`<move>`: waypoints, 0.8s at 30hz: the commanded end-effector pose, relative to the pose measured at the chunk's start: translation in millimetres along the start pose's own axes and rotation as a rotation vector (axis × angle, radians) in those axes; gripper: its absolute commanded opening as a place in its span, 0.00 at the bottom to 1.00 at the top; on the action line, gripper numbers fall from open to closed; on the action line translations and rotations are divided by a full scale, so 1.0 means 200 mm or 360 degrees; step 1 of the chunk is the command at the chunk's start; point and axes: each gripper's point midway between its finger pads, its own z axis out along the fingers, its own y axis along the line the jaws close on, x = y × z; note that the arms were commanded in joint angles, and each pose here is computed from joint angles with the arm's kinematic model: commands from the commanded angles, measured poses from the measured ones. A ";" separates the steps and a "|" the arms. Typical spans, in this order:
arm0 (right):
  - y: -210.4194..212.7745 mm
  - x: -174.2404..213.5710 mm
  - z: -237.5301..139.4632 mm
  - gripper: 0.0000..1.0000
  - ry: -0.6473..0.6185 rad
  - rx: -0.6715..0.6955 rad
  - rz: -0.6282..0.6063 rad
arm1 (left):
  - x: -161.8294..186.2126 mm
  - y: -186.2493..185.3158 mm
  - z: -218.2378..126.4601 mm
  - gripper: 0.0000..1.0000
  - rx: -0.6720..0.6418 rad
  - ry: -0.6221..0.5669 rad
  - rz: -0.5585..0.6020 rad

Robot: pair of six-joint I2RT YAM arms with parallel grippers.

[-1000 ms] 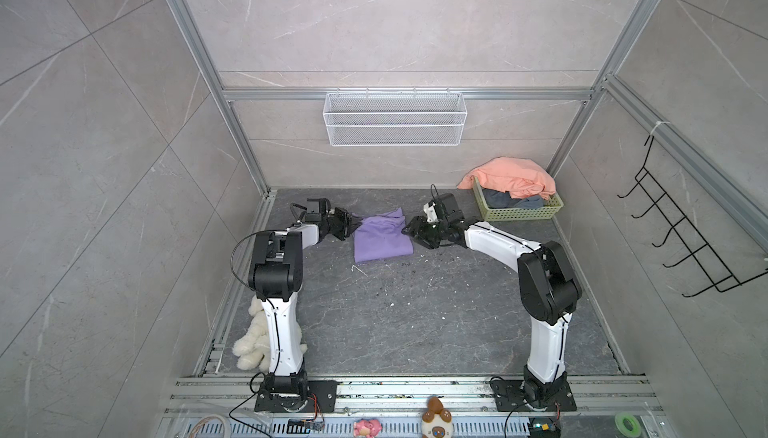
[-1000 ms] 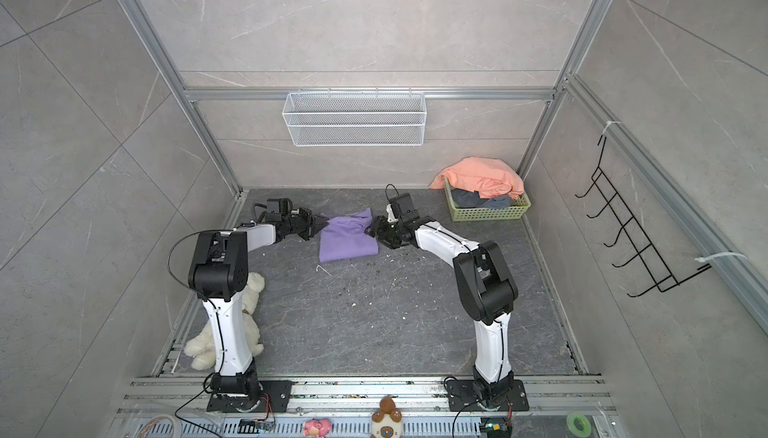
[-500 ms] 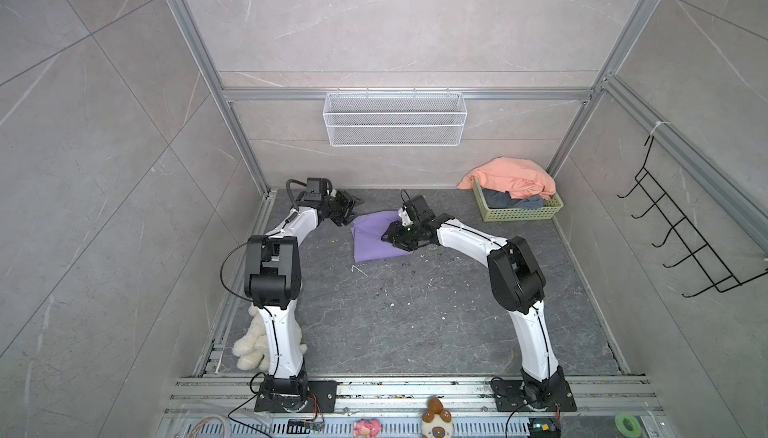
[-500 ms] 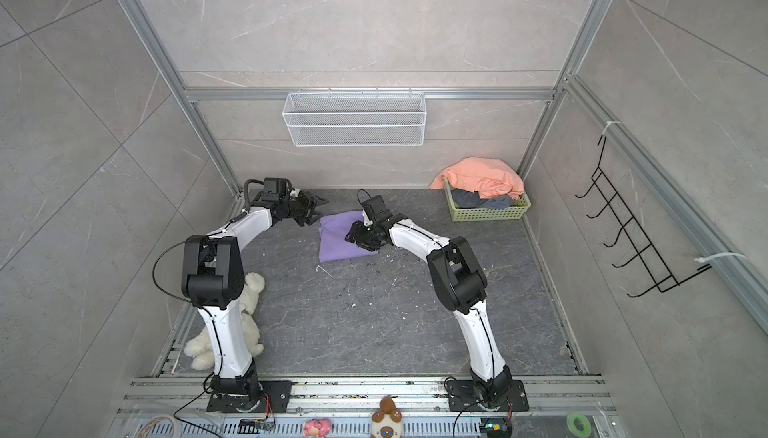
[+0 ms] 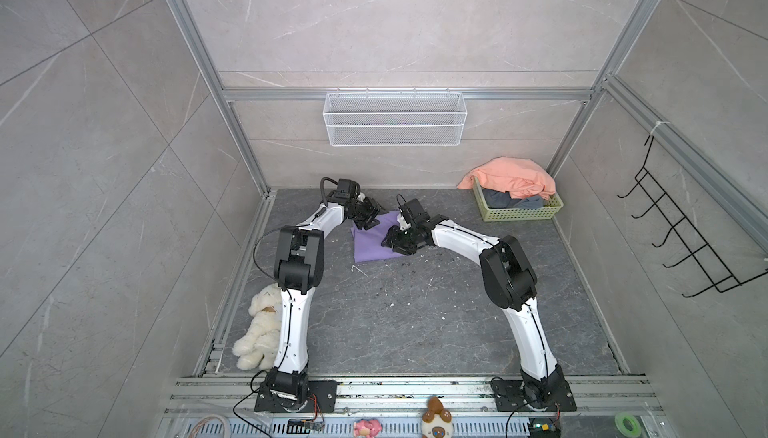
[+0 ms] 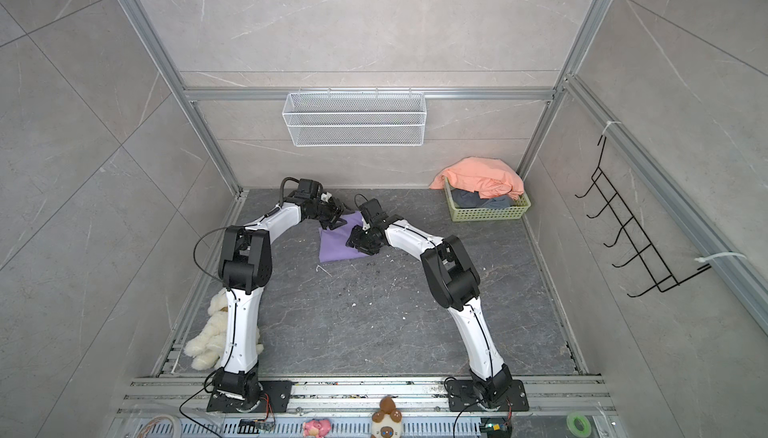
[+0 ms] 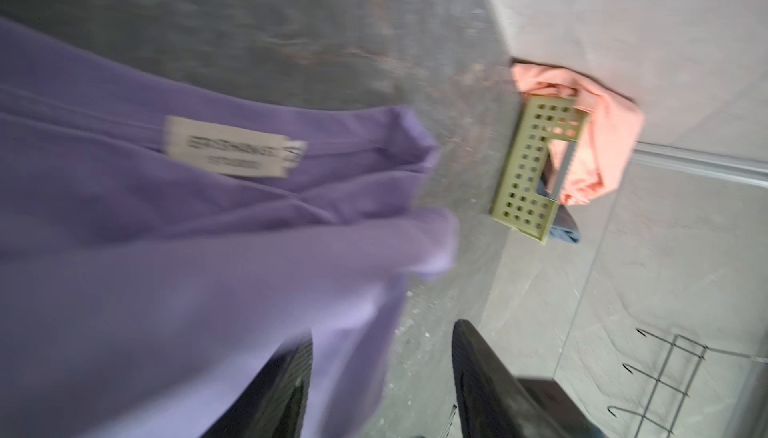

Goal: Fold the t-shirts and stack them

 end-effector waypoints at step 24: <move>0.12 -0.12 -0.33 0.54 -0.0090 0.0163 -0.0231 | -0.27 -0.17 -0.41 0.56 0.0202 -0.0291 0.0051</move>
